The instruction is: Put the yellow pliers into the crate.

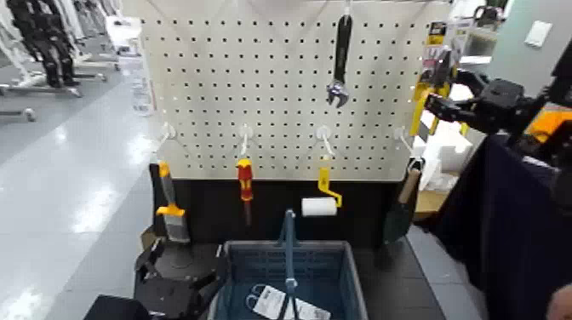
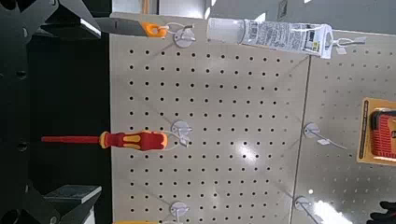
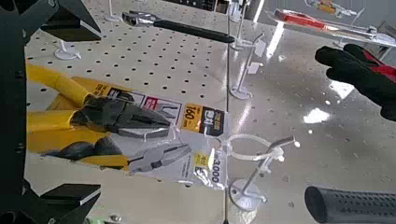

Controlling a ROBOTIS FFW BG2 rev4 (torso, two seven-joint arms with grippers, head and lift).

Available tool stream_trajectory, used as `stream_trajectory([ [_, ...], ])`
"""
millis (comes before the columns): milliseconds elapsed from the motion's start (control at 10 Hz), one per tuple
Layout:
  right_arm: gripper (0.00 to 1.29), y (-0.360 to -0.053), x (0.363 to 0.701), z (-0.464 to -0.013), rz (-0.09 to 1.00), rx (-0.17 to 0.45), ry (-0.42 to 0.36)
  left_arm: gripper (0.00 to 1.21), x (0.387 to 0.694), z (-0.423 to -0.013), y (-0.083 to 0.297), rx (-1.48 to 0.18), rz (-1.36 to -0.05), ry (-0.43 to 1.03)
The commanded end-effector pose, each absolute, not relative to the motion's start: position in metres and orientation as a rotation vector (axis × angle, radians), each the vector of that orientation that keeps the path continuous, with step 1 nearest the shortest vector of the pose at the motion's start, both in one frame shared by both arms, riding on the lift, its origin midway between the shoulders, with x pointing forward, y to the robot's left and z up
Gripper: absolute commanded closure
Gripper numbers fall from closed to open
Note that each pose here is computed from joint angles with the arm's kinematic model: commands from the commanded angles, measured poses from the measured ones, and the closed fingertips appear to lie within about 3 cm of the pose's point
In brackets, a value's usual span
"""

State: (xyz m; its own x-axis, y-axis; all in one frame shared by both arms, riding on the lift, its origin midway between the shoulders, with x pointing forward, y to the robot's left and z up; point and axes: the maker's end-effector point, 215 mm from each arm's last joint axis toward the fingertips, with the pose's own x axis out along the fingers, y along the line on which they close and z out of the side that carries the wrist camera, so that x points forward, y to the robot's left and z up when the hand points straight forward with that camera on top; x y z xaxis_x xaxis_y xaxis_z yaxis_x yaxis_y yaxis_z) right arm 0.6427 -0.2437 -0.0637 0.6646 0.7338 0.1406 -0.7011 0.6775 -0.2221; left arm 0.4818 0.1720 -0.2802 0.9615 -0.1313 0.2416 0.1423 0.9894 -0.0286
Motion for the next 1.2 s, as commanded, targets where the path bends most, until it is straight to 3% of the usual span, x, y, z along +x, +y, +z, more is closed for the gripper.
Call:
stream_trajectory([
  [100, 0.17, -0.235, 0.645, -0.059, 0.843, -0.162, -0.22, 0.14, 0.483, -0.28, 0.171, -0.045, -0.14, -0.243],
  [300, 0.22, -0.235, 0.645, -0.056, 0.849, -0.171, -0.22, 0.14, 0.483, -0.28, 0.171, -0.047, -0.141, -0.241],
  [400, 0.31, -0.235, 0.645, -0.053, 0.847, -0.176, -0.223, 0.13, 0.483, -0.281, 0.17, -0.047, -0.144, -0.24],
  [900, 0.99, -0.239, 0.648, -0.04, 0.832, -0.205, -0.229, 0.14, 0.484, -0.282, 0.168, -0.05, -0.148, -0.234],
  [1200, 1.05, -0.243, 0.65, -0.036, 0.819, -0.21, -0.237, 0.14, 0.484, -0.282, 0.168, -0.051, -0.148, -0.234],
])
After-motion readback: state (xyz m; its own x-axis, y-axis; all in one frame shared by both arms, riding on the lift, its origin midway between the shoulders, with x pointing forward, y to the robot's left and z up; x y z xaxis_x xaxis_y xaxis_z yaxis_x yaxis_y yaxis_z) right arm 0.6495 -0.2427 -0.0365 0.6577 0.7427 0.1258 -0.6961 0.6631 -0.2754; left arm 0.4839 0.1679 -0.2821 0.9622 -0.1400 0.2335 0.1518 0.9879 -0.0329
